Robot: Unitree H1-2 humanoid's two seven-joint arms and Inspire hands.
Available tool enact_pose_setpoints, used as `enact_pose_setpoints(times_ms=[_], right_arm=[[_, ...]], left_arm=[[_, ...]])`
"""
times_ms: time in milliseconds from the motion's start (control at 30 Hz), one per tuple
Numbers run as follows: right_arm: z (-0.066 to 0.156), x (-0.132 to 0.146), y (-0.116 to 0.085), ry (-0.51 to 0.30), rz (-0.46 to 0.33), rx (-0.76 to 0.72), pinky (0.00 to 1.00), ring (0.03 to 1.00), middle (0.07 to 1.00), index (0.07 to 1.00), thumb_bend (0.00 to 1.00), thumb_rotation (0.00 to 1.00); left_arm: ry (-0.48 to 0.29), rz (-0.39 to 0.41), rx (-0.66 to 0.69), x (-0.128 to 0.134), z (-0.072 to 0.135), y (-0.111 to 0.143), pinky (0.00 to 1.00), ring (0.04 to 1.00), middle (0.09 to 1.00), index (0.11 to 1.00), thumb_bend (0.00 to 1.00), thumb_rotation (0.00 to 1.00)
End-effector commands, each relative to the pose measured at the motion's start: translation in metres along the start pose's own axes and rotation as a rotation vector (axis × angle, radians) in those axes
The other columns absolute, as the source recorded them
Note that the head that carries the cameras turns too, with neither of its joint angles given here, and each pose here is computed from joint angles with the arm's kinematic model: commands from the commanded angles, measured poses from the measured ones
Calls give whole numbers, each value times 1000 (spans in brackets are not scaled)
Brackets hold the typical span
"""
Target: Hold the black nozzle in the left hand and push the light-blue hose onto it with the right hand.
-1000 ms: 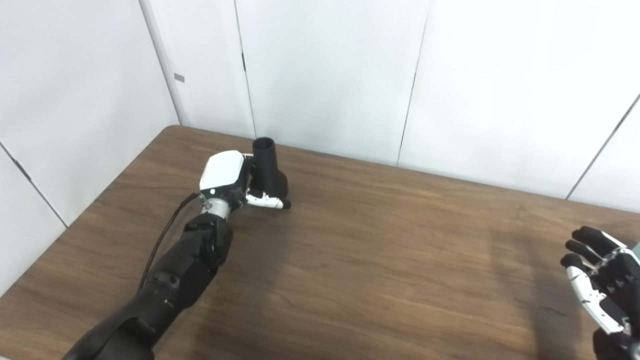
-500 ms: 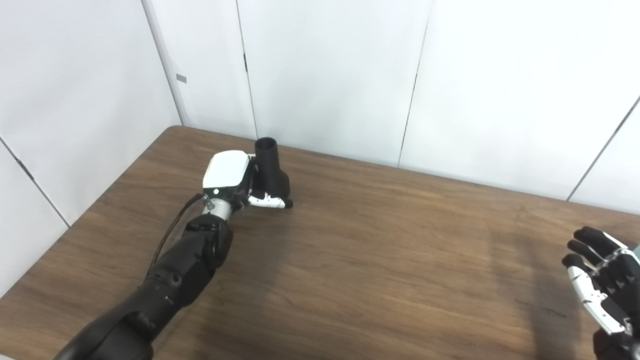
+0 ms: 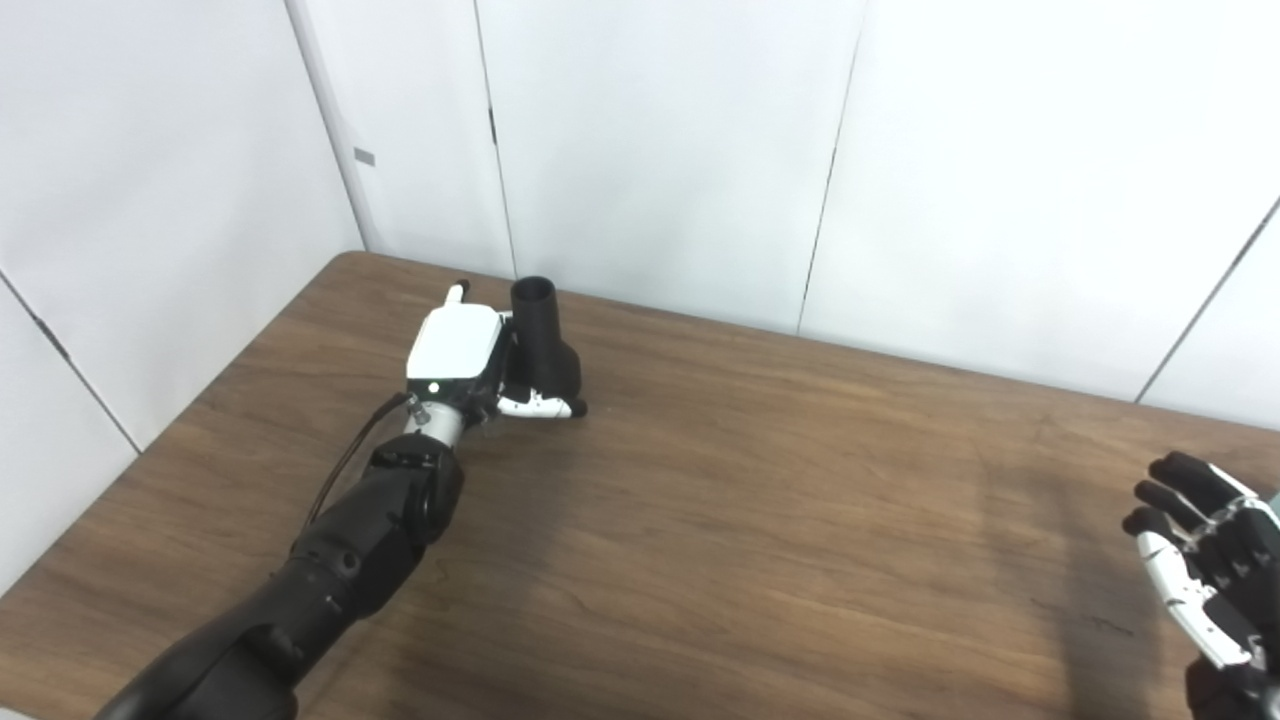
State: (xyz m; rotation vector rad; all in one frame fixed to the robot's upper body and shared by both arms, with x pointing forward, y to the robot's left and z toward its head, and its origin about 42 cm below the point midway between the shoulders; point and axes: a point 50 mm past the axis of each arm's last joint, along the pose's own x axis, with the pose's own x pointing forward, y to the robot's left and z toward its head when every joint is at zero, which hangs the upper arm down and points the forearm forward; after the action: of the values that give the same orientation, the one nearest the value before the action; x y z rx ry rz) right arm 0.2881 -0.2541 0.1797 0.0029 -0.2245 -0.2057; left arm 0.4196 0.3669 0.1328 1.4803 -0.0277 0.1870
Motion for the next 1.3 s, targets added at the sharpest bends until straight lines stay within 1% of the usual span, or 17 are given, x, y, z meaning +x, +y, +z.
enact_pose_setpoints(times_ms=[0, 67, 133, 233, 400, 533, 667, 800, 1033, 1133, 1167, 1267], right_arm=[[19, 4, 1, -72, -8, 23, 600, 717, 729, 684, 61, 0], [21, 3, 2, -68, -8, 28, 606, 722, 732, 684, 56, 0], [22, 3, 2, -70, -15, 17, 598, 715, 724, 678, 59, 0], [23, 3, 4, -69, -24, 19, 593, 711, 717, 670, 67, 0], [24, 3, 5, -68, -33, 14, 592, 709, 716, 670, 59, 0], [25, 3, 5, -74, -32, 5, 586, 704, 713, 671, 65, 0], [24, 3, 5, -67, -35, 7, 600, 713, 717, 673, 66, 0], [23, 3, 5, -68, -37, 14, 612, 716, 720, 677, 73, 0], [25, 3, 5, -99, -34, -3, 560, 687, 701, 661, 66, 0], [29, 3, 5, -110, -35, 6, 551, 681, 696, 658, 65, 0], [30, 2, 5, -114, -35, 8, 532, 668, 685, 646, 60, 0], [34, 2, 5, -118, -33, 19, 516, 659, 677, 636, 48, 0]], left_arm=[[-23, -209, 16, -48, 1, -50, 1000, 581, 437, 513, 521, 0], [-52, -192, -13, -50, 12, -45, 1000, 588, 442, 515, 522, 0], [-65, -196, -47, -52, 22, -42, 1000, 593, 442, 518, 522, 0], [-72, -213, -116, -55, 33, -40, 1000, 611, 488, 480, 525, 0], [-108, -193, -161, -60, 41, -40, 1000, 584, 484, 484, 525, 0], [-129, -196, -210, -61, 45, -40, 1000, 550, 471, 495, 524, 0], [-145, -186, -215, -63, 50, -40, 984, 538, 475, 489, 525, 0], [-194, -181, -217, -67, 58, -36, 980, 526, 475, 488, 525, 0], [-281, -170, -238, -78, 80, -26, 993, 523, 473, 495, 524, 0], [-313, -173, -237, -87, 94, -24, 999, 527, 474, 494, 524, 0], [-324, -173, -241, -89, 98, -23, 1000, 520, 479, 488, 525, 0], [-353, -171, -241, -96, 106, -20, 990, 509, 484, 481, 525, 0]])
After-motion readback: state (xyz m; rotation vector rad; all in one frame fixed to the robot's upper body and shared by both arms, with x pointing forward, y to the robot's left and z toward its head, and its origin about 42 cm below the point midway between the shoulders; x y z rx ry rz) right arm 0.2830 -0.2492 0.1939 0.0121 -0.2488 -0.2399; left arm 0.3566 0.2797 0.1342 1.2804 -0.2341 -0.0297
